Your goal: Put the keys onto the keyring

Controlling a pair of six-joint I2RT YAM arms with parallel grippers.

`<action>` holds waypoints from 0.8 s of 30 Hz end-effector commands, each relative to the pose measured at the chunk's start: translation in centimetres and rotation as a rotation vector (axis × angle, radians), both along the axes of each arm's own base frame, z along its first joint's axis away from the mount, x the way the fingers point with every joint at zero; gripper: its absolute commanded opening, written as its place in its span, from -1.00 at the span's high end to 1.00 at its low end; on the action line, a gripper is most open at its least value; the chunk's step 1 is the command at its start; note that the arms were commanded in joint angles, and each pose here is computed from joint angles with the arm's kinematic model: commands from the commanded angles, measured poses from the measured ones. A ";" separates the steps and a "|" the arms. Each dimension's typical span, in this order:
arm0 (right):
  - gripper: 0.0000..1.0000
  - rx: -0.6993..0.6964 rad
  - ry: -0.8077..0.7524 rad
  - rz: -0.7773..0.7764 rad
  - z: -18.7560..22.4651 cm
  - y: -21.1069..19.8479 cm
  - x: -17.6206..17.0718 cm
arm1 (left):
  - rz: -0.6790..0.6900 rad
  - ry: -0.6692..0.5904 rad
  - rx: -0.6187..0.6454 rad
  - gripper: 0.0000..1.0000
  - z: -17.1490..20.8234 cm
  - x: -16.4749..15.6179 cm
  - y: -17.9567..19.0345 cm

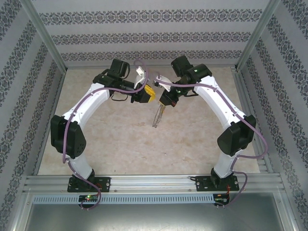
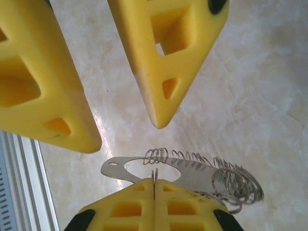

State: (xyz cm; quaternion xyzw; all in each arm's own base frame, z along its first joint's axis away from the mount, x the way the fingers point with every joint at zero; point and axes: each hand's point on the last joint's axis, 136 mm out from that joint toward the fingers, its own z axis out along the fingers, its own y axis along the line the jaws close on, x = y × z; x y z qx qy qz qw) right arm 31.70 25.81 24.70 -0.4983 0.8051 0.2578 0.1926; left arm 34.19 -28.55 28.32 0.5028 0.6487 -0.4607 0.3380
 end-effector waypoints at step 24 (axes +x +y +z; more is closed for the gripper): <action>1.00 0.097 -0.060 0.088 3.4 0.8 -2.2 | -0.117 0.045 -0.048 0.51 -2.0 -1.0 -3.0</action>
